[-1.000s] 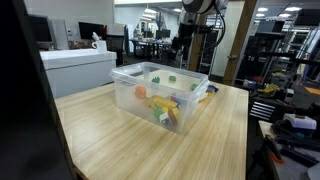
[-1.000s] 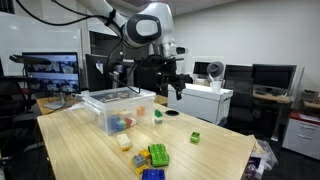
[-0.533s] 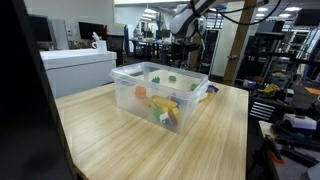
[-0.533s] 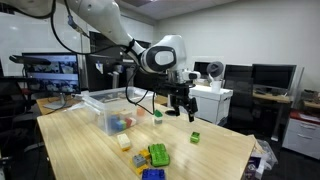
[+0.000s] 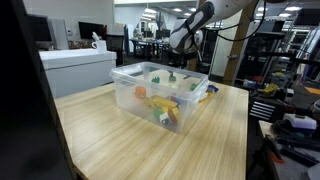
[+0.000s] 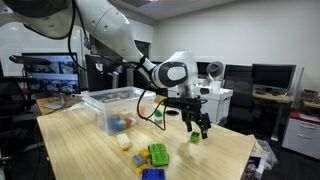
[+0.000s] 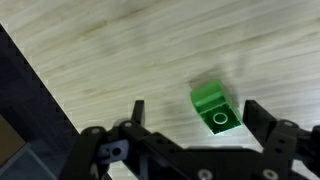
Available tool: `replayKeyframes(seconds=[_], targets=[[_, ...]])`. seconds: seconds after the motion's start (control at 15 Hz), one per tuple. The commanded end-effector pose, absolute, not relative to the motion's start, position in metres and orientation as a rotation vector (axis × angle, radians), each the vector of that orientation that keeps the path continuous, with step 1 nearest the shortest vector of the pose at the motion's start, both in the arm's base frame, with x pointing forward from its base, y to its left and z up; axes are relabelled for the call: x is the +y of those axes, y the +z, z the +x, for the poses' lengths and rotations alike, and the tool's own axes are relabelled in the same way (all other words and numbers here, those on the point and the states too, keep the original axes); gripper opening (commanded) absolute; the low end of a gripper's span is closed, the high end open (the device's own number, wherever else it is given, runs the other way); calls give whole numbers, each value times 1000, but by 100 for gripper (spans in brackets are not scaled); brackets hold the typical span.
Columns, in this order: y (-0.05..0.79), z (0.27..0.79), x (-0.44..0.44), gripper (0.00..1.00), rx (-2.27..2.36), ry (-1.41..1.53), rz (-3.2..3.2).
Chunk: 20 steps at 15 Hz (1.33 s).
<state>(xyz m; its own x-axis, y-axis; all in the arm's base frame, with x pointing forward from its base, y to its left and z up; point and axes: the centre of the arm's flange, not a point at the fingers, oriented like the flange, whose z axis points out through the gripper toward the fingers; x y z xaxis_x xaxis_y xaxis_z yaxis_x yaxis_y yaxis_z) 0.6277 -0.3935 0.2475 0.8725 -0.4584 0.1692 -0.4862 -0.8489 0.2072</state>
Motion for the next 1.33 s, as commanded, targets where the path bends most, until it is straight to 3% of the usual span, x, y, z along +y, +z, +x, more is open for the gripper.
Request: replayKeyframes(seconds=[0.0, 0.13, 0.2, 0.27, 0.8, 0.87, 1.27], targets=[[234, 641, -394, 100, -710, 129, 2798], [225, 647, -388, 100, -694, 120, 2808], [221, 649, -386, 83, -688, 118, 2812], [218, 650, -384, 73, -683, 109, 2817], [277, 633, -369, 15, -661, 178, 2854], [297, 631, -360, 11, -642, 220, 2860], [395, 616, -241, 13, -311, 374, 3084]])
